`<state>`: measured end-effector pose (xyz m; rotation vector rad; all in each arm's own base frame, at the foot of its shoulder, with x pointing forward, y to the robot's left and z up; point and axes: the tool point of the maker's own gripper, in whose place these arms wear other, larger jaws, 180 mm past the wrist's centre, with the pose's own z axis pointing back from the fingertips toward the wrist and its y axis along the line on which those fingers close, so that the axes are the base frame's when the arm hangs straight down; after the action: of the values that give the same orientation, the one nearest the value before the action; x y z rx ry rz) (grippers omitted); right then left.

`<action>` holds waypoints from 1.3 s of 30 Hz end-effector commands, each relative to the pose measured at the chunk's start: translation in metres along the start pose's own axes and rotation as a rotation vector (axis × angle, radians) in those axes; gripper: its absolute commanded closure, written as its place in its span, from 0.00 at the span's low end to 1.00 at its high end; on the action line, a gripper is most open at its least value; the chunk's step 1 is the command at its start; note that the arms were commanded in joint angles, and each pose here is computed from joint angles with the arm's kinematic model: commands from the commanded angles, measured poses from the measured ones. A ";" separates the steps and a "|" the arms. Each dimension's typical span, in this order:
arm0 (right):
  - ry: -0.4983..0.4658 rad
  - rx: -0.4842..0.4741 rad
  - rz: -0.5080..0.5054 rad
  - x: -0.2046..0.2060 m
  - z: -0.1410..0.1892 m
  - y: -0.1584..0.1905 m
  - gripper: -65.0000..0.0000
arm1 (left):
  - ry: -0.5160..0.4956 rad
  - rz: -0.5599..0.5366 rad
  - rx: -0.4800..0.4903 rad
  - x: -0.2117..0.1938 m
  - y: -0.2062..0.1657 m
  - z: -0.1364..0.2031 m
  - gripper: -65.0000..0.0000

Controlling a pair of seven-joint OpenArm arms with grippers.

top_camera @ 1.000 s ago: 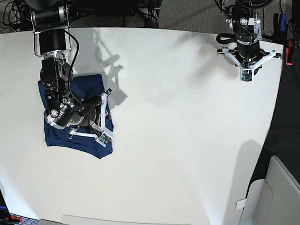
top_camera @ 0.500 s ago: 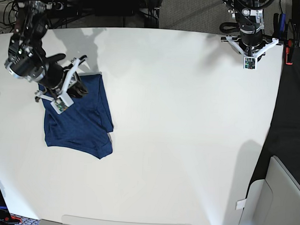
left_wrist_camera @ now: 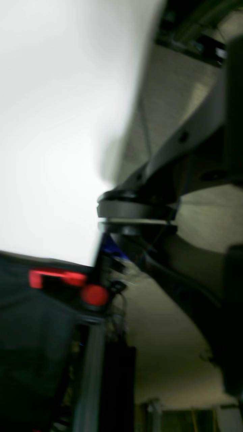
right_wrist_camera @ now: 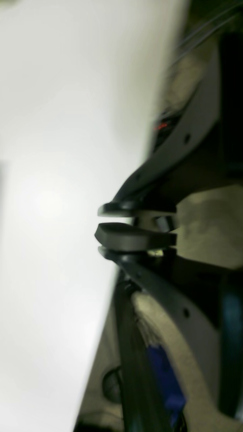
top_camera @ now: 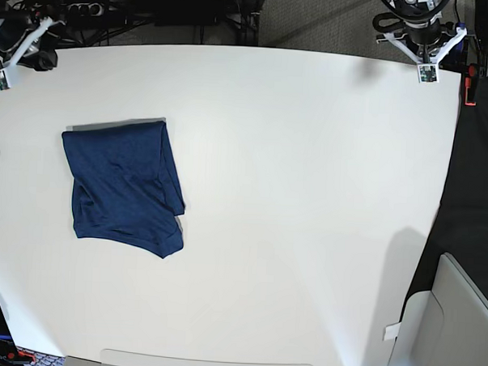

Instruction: Fold the T-shirt properly

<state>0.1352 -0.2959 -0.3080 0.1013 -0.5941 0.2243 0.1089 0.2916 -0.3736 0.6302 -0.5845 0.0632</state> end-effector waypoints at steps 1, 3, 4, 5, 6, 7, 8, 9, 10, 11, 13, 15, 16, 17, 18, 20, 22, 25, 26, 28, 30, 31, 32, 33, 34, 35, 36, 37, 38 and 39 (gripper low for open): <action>0.018 -0.027 0.014 -0.006 0.009 -0.006 0.90 | -0.012 -0.018 0.018 -0.001 0.008 0.006 1.00; 0.103 -0.059 0.002 -0.032 0.014 -0.008 0.90 | 0.019 -0.040 0.010 -0.015 0.008 0.011 1.00; 0.145 -0.073 -0.010 -0.047 0.016 -0.007 0.90 | 0.032 -0.044 0.005 -0.020 0.008 0.013 1.00; 0.190 -0.090 -0.020 -0.062 0.018 -0.006 0.90 | 0.044 -0.036 -0.007 -0.026 0.006 0.015 1.00; 0.239 -0.105 -0.030 -0.078 0.021 -0.004 0.90 | 0.062 -0.020 -0.027 -0.033 0.004 0.017 1.00; 0.287 -0.121 -0.038 -0.093 0.025 -0.002 0.90 | 0.082 -0.001 -0.043 -0.040 0.003 0.019 1.00; 0.333 -0.135 -0.045 -0.107 0.028 0.000 0.90 | 0.104 0.011 -0.061 -0.048 0.000 0.022 1.00; 0.368 -0.145 -0.053 -0.119 0.031 0.002 0.90 | 0.121 0.016 -0.071 -0.054 0.000 0.024 1.00; 0.406 -0.143 -0.053 -0.129 0.032 0.008 0.90 | 0.135 0.022 -0.081 -0.059 -0.001 0.026 1.00; 0.450 -0.139 -0.050 -0.142 0.033 0.012 0.90 | 0.149 0.025 -0.089 -0.064 -0.002 0.028 1.00; 0.526 -0.131 -0.036 -0.161 0.032 0.017 0.90 | 0.180 0.033 -0.109 -0.076 -0.006 0.030 1.00; 0.597 -0.119 -0.028 -0.180 0.028 0.021 0.90 | 0.228 0.042 -0.128 -0.094 -0.013 0.029 1.00; 0.627 -0.106 -0.029 -0.190 0.025 0.024 0.90 | 0.249 0.048 -0.136 -0.101 -0.016 0.028 1.00; 0.652 -0.089 -0.029 -0.198 0.019 0.029 0.90 | 0.280 0.053 -0.145 -0.112 -0.020 0.026 1.00; 0.671 -0.074 -0.033 -0.204 0.012 0.032 0.90 | 0.305 0.060 -0.153 -0.122 -0.025 0.023 1.00; 0.722 -0.047 -0.059 -0.222 0.000 0.040 0.90 | 0.363 0.079 -0.174 -0.143 -0.038 0.015 1.00; 0.748 -0.026 -0.084 -0.232 -0.014 0.046 0.90 | 0.414 0.088 -0.188 -0.160 -0.048 0.008 1.00; 0.798 0.017 -0.078 -0.241 -0.048 0.055 0.90 | 0.479 0.109 -0.211 -0.179 -0.062 -0.007 1.00; 0.817 0.033 -0.083 -0.245 -0.058 0.060 0.90 | 0.500 0.121 -0.220 -0.185 -0.067 -0.010 1.00; 0.825 0.058 -0.104 -0.250 -0.078 0.068 0.90 | 0.540 0.132 -0.231 -0.197 -0.073 -0.017 1.00; 0.827 0.078 -0.110 -0.256 -0.097 0.075 0.90 | 0.589 0.156 -0.250 -0.209 -0.086 -0.020 1.00; 0.819 0.094 -0.103 -0.256 -0.109 0.080 0.90 | 0.611 0.164 -0.260 -0.215 -0.092 -0.021 1.00; 0.811 0.113 -0.101 -0.258 -0.120 0.086 0.90 | 0.625 0.165 -0.273 -0.220 -0.100 -0.023 1.00; 0.799 0.134 -0.099 -0.260 -0.129 0.092 0.90 | 0.629 0.158 -0.292 -0.223 -0.111 -0.024 1.00; 0.778 0.160 -0.087 -0.258 -0.143 0.099 0.90 | 0.627 0.147 -0.314 -0.226 -0.122 -0.025 1.00; 0.767 0.188 -0.075 -0.259 -0.154 0.108 0.90 | 0.628 0.135 -0.330 -0.232 -0.130 -0.025 1.00; 0.749 0.208 -0.063 -0.257 -0.164 0.115 0.90 | 0.625 0.118 -0.340 -0.237 -0.135 -0.027 1.00; 0.724 0.229 -0.049 -0.253 -0.175 0.121 0.90 | 0.628 0.099 -0.359 -0.242 -0.143 -0.027 1.00; 0.707 0.251 -0.046 -0.253 -0.183 0.128 0.90 | 0.634 0.084 -0.380 -0.248 -0.153 -0.026 1.00; 0.681 0.267 -0.046 -0.249 -0.192 0.133 0.90 | 0.641 0.067 -0.397 -0.254 -0.160 -0.025 1.00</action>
<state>0.0102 -0.1719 -0.6047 0.3000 0.1005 0.2599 -0.0470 0.1988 -0.6136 0.1597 -0.0080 0.2007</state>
